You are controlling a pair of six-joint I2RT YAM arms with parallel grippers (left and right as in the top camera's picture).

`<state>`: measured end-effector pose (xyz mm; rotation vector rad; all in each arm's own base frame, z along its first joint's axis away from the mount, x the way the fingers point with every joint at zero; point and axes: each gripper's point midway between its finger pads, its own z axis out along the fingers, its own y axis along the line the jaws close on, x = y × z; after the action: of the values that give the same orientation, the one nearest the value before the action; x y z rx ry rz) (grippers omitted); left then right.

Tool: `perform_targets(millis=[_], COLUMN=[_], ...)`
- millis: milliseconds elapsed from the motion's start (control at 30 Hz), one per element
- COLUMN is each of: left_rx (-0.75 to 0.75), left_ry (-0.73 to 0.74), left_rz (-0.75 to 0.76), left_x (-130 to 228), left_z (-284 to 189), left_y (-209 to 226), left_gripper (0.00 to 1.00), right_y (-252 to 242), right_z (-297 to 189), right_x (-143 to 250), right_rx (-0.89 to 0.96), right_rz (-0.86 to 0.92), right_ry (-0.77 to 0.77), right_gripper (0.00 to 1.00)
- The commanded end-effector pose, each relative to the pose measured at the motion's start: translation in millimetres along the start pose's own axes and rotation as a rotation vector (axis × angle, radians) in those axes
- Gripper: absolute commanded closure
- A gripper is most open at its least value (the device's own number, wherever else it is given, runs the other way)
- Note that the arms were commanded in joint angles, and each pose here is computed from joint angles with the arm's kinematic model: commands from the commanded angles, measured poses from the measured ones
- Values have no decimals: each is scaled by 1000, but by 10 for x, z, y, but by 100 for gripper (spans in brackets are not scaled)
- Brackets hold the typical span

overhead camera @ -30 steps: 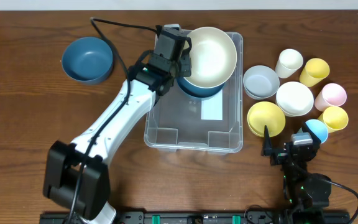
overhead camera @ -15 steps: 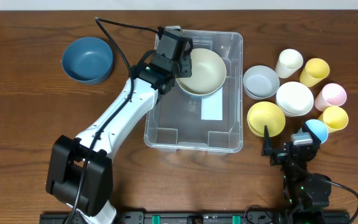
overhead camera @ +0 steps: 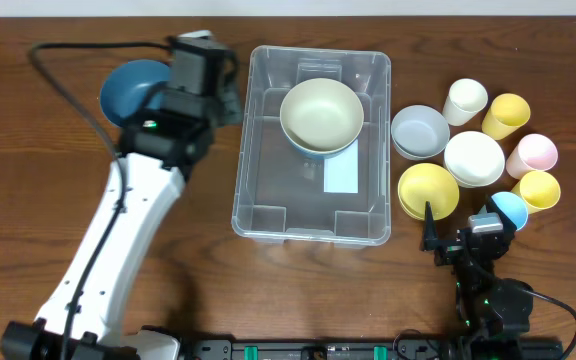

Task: Pack container
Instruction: 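Lower the cream bowl into the teal bowl and release it, then withdraw the left gripper toward the remaining teal bowl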

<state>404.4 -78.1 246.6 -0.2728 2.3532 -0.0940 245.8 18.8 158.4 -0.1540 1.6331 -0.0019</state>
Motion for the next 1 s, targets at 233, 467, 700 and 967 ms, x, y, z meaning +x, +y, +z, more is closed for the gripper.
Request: perform_targets(millis=[233,467,700,967], left_rx=[-278,-301,-343,-356], left_ry=[55,67,68,77], left_rz=[-264,-407,-483,-498], left_x=[-52,-39,-21,15], left_z=[-73,-95,-78,-65], left_y=[1338,1764,2032,2105], left_gripper=[46,44,43,39], right_y=[-13,-12,-13,-12], right_z=[-2,-2,-2,-2], right_x=[7,8,7,8], right_rx=[3,3,3,3], right_rz=[-10,-10,-10,-10], right_ry=[1,1,1,1], right_gripper=[1,1,1,1])
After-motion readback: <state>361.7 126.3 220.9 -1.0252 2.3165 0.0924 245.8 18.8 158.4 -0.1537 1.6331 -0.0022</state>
